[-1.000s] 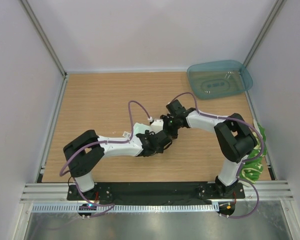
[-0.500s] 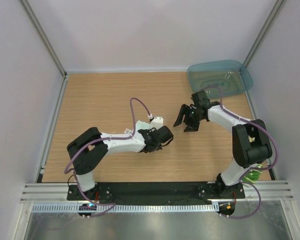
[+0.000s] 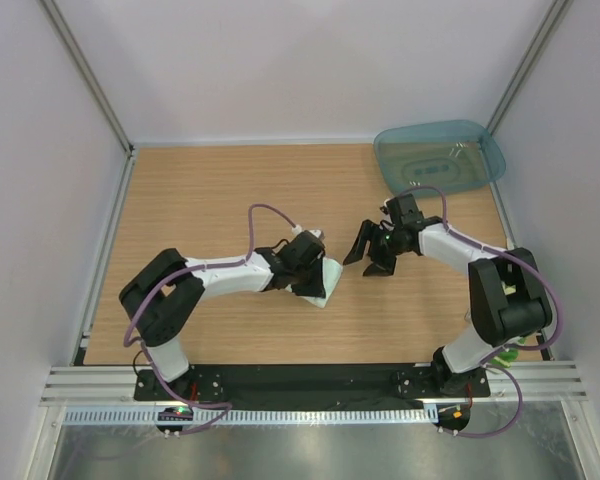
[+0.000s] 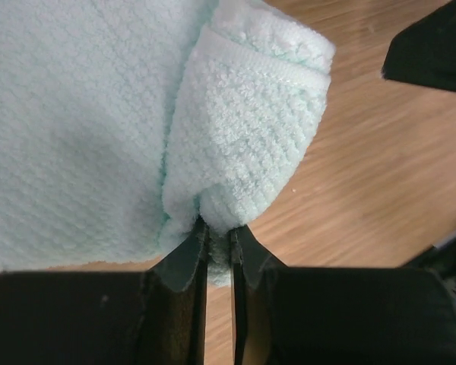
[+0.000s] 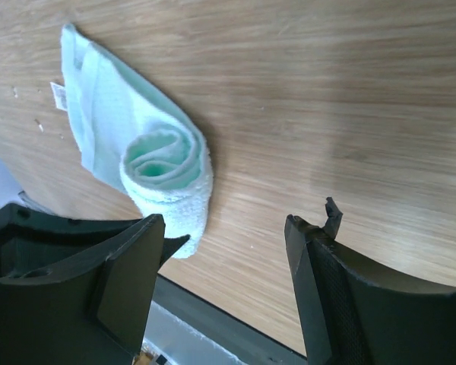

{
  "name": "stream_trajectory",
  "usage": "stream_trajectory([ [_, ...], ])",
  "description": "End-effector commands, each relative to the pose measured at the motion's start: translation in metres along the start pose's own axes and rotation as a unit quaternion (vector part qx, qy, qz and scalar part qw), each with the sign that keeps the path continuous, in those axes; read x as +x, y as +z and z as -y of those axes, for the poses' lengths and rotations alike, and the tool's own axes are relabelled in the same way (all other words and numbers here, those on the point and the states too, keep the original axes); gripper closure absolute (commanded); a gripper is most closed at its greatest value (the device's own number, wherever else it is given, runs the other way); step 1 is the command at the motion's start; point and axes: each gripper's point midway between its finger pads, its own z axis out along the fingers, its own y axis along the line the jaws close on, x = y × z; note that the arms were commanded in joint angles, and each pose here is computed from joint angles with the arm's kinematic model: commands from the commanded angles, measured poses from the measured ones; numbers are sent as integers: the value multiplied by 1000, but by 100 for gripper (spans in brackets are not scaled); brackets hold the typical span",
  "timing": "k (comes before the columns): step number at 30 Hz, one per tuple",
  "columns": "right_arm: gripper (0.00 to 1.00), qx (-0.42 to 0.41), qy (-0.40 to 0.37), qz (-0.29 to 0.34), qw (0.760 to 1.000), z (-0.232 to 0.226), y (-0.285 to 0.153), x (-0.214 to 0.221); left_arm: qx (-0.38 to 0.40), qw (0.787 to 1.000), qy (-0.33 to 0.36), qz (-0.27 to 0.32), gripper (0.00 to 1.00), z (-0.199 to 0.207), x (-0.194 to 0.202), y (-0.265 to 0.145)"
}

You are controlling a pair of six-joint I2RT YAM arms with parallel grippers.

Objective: Roll the towels
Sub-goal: Roll the towel

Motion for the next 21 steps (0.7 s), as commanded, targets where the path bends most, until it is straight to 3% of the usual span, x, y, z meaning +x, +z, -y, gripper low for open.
stream_trajectory([
  [1,28,-64,-3,6,998,-25,-10,2,113,988,-46,-100,92,16,35,-6],
  [9,28,-109,-9,20,994,-42,-26,5,223,952,-175,-113,92,12,13,-26],
  [13,28,-123,-12,20,992,-43,-25,10,300,919,-225,-122,92,15,-3,-36],
  [21,28,-151,-11,16,988,-41,-16,17,363,853,-344,-150,91,1,-22,-29],
])
